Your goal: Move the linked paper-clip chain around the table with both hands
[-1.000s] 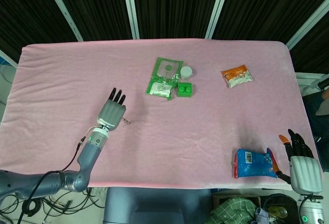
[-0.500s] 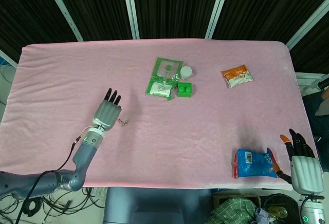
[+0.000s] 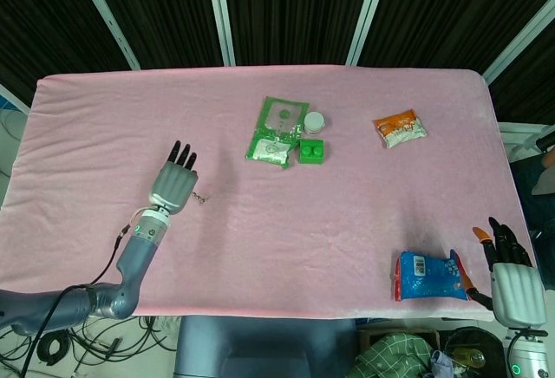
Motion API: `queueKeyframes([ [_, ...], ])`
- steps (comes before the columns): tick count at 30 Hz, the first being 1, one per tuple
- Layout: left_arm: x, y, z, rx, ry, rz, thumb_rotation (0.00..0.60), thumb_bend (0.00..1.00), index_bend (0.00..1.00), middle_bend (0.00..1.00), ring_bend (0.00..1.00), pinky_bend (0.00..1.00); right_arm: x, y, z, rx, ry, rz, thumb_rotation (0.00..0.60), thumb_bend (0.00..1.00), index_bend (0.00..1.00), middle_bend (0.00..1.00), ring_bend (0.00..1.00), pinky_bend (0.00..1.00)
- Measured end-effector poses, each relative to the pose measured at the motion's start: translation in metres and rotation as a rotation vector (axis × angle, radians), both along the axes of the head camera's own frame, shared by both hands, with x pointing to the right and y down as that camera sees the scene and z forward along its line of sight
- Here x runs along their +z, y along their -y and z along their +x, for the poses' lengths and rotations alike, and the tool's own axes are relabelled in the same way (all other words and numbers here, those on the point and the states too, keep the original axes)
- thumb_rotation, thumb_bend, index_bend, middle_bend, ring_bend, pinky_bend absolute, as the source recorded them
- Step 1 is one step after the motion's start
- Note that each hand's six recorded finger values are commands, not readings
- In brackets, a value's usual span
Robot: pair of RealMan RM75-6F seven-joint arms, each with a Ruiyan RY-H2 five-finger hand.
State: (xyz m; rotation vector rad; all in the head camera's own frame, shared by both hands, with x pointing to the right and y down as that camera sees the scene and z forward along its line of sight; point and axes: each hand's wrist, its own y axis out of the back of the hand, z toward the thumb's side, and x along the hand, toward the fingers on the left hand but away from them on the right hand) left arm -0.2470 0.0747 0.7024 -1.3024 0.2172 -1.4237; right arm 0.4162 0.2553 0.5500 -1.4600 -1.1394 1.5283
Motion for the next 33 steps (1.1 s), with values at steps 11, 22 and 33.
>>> queueKeyframes([
  [11,0.004,0.011,-0.044,-0.056,0.069,0.005,0.6,0.42,0.6,0.14,0.0,0.0,0.001,0.0,-0.001,-0.004,-0.004,-0.004,0.6,0.16,0.17,0.0,0.01,0.19],
  [22,0.021,0.003,-0.043,-0.042,0.06,-0.023,0.6,0.42,0.6,0.14,0.0,0.0,0.001,0.0,-0.001,-0.001,-0.003,-0.003,0.6,0.16,0.17,0.0,0.01,0.19],
  [33,0.016,0.004,-0.035,-0.046,0.034,-0.009,0.6,0.42,0.6,0.15,0.0,0.0,0.0,0.0,-0.002,-0.004,0.0,0.002,0.6,0.16,0.18,0.0,0.01,0.19],
])
